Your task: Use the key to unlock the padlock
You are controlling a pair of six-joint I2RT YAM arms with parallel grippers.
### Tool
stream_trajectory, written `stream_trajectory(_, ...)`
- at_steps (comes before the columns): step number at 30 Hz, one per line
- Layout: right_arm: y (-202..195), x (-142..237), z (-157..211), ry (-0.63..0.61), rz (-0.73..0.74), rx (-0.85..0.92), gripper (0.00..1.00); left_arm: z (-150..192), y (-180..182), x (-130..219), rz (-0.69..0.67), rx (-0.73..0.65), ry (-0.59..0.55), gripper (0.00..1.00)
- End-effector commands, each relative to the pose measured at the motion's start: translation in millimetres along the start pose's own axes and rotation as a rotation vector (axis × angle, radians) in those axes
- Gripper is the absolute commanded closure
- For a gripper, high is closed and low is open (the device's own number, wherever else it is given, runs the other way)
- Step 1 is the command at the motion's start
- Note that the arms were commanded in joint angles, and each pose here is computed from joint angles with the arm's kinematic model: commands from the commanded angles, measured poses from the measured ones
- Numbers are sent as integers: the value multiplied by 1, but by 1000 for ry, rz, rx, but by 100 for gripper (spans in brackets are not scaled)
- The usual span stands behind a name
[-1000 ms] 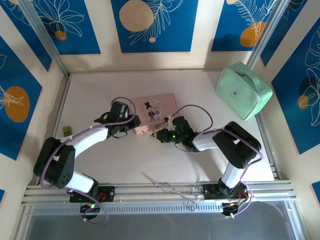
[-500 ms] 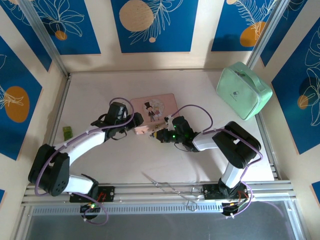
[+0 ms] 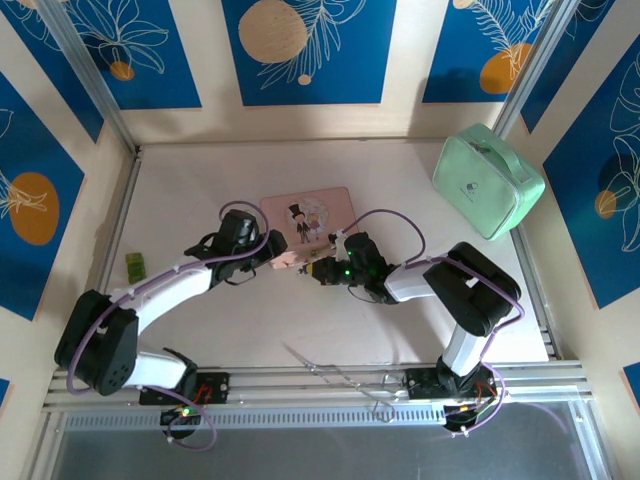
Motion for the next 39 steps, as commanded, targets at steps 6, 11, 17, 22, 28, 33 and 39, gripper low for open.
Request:
stream_trajectory(6,-12,-1,28,93,29,-73,100,2,9,-14,-51,27,7,29)
stream_trajectory(11,-12,-2,30,100,28,-77,100,6,17,-20,-71,37,12,31)
stream_trajectory(17,-14,-1,30,91,18,-103,100,8,32,-21,-105,56,-3,36)
stream_trajectory(22,-16,1,30,89,23,-115,100,9,38,-23,-122,61,-8,37)
stream_trajectory(28,-26,6,30,75,21,-169,100,8,45,-25,-141,64,-13,39)
stream_trajectory(33,-35,8,31,71,27,-205,100,7,49,-24,-142,69,-16,39)
stream_trajectory(39,-38,5,32,78,24,-221,100,6,48,-24,-136,71,-9,41)
Point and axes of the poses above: each hand's point on the last joint's axis, 136 mm out from that joint toward the fingers, its own x axis back along the fingers, its own y axis along the line the jaws close on, z = x × y, the point moved 2 cm from there along x, back along the fingers, and after that the axes turned 10 degrees about x, right-handed, at the moved point
